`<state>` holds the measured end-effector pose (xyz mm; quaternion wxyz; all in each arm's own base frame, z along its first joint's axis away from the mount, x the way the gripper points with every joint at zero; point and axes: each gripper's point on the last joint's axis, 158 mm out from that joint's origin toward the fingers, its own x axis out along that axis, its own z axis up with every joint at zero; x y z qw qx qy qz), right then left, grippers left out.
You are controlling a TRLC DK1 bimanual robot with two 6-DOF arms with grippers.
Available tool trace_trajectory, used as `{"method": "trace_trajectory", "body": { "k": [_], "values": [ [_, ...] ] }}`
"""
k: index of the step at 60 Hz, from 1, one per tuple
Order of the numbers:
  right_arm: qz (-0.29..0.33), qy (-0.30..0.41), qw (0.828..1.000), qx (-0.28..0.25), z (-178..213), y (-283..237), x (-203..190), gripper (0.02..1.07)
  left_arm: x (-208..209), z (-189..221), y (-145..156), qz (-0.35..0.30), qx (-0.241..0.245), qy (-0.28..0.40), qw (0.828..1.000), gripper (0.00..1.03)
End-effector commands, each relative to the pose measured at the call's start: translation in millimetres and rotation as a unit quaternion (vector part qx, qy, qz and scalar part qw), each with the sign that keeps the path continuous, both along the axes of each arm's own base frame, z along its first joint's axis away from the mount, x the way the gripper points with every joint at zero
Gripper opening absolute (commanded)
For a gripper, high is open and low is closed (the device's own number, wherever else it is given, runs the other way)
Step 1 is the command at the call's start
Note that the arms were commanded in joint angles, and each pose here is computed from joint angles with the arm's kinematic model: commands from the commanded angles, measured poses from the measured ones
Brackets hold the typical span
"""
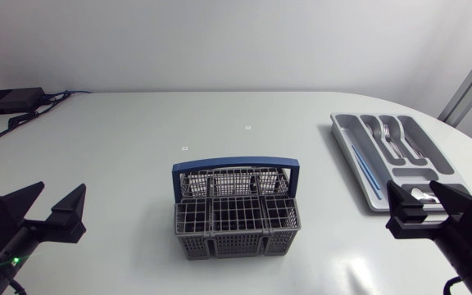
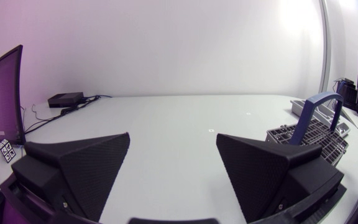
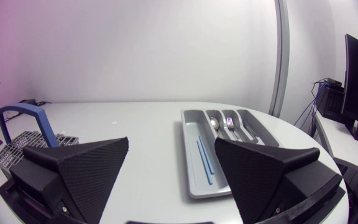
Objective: Unload the cutlery basket into the drawer organizer.
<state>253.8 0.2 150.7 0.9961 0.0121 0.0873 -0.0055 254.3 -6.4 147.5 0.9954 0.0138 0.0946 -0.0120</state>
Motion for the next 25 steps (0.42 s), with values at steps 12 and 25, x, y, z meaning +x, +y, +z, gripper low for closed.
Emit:
{"method": "trace_trajectory", "body": {
  "k": [12, 25],
  "values": [
    [0.001, -0.059, 0.998, -0.013, -1.5, -2.1, 0.5, 1.02, -0.2, 2.7, 3.2, 0.004, -0.014, -0.064, 0.998, 0.98],
    [0.001, -0.059, 0.998, -0.013, -1.5, -2.1, 0.5, 1.02, -0.2, 2.7, 3.2, 0.004, -0.014, -0.064, 0.998, 0.98]
  ]
}}
